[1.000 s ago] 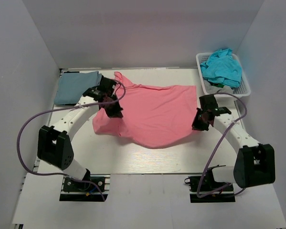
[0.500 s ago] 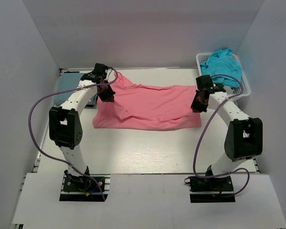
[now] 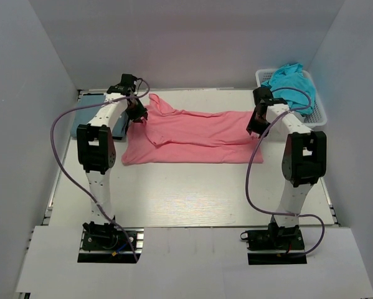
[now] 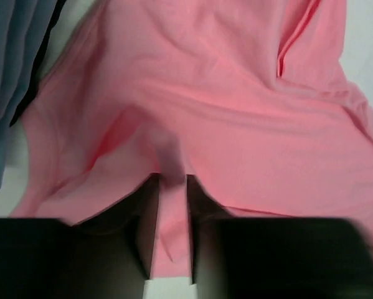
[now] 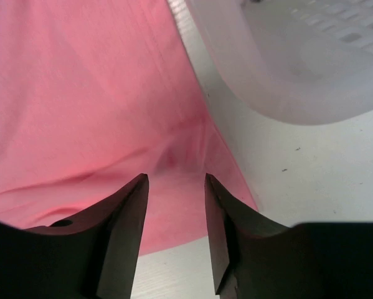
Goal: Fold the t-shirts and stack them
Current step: Fold the flattened tshirt in 1/3 of the way
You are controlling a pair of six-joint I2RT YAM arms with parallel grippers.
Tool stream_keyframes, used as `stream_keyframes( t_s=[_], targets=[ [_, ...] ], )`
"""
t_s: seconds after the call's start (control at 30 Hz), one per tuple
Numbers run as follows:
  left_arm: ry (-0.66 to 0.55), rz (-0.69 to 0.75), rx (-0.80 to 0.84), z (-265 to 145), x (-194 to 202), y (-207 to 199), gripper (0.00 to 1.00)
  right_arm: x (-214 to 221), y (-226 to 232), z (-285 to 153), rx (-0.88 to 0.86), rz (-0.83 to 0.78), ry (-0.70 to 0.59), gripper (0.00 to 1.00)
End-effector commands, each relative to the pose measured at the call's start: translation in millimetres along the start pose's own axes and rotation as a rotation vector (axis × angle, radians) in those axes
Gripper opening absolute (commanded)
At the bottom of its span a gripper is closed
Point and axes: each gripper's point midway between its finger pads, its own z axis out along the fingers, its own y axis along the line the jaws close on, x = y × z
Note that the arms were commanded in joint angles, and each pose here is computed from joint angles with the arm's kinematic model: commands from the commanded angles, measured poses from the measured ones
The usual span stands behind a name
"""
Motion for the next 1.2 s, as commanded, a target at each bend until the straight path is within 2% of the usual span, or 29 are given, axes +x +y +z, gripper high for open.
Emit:
stream_keyframes(
  t_s=[0.0,0.03,0.1,0.13,0.23,0.27,0.3,0.33,0.37,0.4,0.47,0.53,0.57,0.7,0.87,0.93,0.97,1.1,1.13,1.17],
  targets=[
    [-0.036,-0.013,0.032,-9,-27,-11,0.38,-22,0,-7,0.015,-0.003,-0.044,0.48],
    [-0.017,-0.022,0.022,1,-29,-7,0.6,-29,3,-12,0.002,-0.001,-0.061,0.52],
    [-0.04,-0.02,0.063,-13,-42,-20,0.76,-33,7,-22,-0.018,-0.016,-0.079,0.67],
    [-0.04,-0.02,0.063,-13,-42,-20,0.99,-33,10,-24,-0.036,-0.021,-0.084,0.71],
    [-0.029,-0.007,0.065,-27,-31,-14,1.0,-29,18,-38,-0.117,-0.04,-0.096,0.77],
    [-0.034,-0.006,0.069,-31,-29,-13,1.0,-14,18,-39,-0.142,-0.052,-0.068,0.8],
    [-0.069,-0.005,0.08,-52,-32,-13,1.0,-11,21,-39,-0.163,-0.053,-0.068,0.82],
    [-0.041,-0.007,0.047,-48,-16,1,1.0,-12,24,-47,-0.195,-0.047,-0.093,0.82],
    [-0.076,0.002,0.054,-66,-14,0,1.0,11,21,-42,-0.211,-0.062,-0.043,0.89],
    [-0.043,0.01,0.035,-55,1,5,1.0,13,24,-42,-0.233,-0.063,-0.055,0.9],
    [-0.031,0.012,0.061,-61,22,14,1.0,20,30,-46,-0.291,-0.071,-0.078,0.9],
    [0.033,0.002,0.08,-51,53,26,1.0,39,32,-38,-0.317,-0.104,-0.035,0.9],
    [-0.007,0.005,0.11,-53,49,23,1.0,36,35,-35,-0.326,-0.118,-0.05,0.9],
    [0.06,0.013,0.098,-28,74,36,1.0,52,37,-8,-0.302,-0.157,0.005,0.9],
    [0.137,0.006,0.016,4,96,57,1.0,62,33,14,-0.287,-0.161,0.009,0.9],
    [0.185,-0.009,-0.038,9,120,78,1.0,72,26,17,-0.266,-0.16,0.023,0.9],
    [0.173,-0.009,-0.03,5,117,76,1.0,80,19,20,-0.253,-0.155,0.043,0.9],
    [0.189,-0.041,-0.13,-5,152,119,1.0,110,-2,20,-0.209,-0.155,0.08,0.9],
    [0.196,-0.06,-0.174,-11,160,129,1.0,137,-18,25,-0.178,-0.163,0.135,0.9],
    [0.206,-0.086,-0.201,-19,170,139,1.0,137,-21,17,-0.189,-0.156,0.111,0.9]
  ],
)
